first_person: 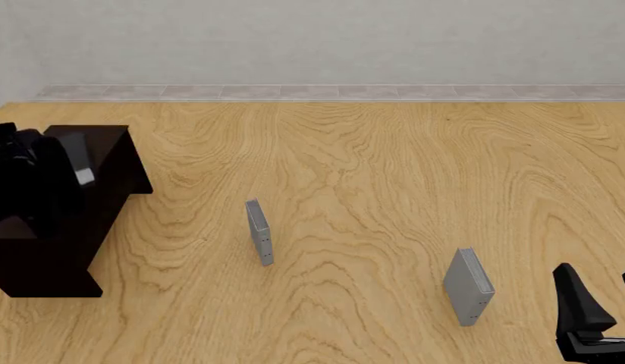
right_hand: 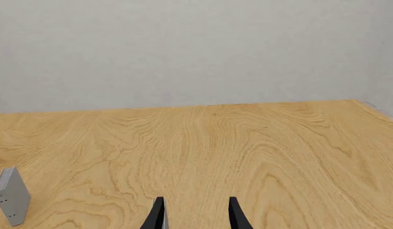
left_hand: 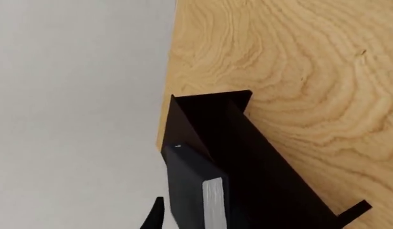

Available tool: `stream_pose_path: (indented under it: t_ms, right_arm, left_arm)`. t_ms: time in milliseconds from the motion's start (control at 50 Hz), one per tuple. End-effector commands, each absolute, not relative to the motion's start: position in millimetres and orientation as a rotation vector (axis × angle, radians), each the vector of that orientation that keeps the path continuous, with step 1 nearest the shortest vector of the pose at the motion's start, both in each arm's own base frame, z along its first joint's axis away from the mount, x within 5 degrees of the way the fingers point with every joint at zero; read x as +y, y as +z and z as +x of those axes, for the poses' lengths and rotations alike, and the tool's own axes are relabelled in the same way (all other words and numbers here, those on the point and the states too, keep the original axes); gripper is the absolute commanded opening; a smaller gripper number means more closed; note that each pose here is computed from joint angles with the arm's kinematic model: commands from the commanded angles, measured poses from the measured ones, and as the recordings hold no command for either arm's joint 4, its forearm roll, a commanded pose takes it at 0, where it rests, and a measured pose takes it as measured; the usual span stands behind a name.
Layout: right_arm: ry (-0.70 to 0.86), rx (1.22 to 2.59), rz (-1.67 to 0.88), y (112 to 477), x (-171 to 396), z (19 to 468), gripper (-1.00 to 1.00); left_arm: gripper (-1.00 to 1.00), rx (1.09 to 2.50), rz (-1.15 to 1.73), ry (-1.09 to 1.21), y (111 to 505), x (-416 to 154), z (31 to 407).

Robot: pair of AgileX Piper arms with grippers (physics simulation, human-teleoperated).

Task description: Pick up the book in the middle and place it on the cabinet shelf.

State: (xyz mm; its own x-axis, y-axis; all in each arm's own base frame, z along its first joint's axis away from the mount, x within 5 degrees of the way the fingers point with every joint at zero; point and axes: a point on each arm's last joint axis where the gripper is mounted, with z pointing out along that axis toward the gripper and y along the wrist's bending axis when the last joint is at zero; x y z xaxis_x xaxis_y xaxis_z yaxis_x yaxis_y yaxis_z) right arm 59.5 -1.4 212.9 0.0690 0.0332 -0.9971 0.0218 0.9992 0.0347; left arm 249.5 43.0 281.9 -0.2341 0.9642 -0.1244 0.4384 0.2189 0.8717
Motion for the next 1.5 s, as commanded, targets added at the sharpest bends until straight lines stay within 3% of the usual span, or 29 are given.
stream_pose_path:
  t_ms: [20, 600, 740, 1200, 1500]
  right_arm:
    - [0.009, 1.502, 0.044, 213, -1, 60, 1.0]
    - [0.01, 1.502, 0.045, 213, -1, 59, 1.0]
    - [0.01, 1.501, 0.045, 213, -1, 59, 1.0]
    - [0.01, 1.501, 0.044, 213, -1, 59, 1.0]
    - [0.008, 1.5, 0.043, 213, -1, 59, 1.0]
  left_arm:
    - [1.0, 1.796, 1.305, 0.903, 284, 33, 238]
    - [1.0, 1.817, 1.248, 0.835, 295, 23, 212]
    - [1.0, 1.799, 1.166, 0.766, 322, 11, 206]
    - [1.0, 1.732, 1.006, 0.686, 352, -1, 177]
    - [1.0, 1.683, 0.739, 0.546, 397, -4, 158]
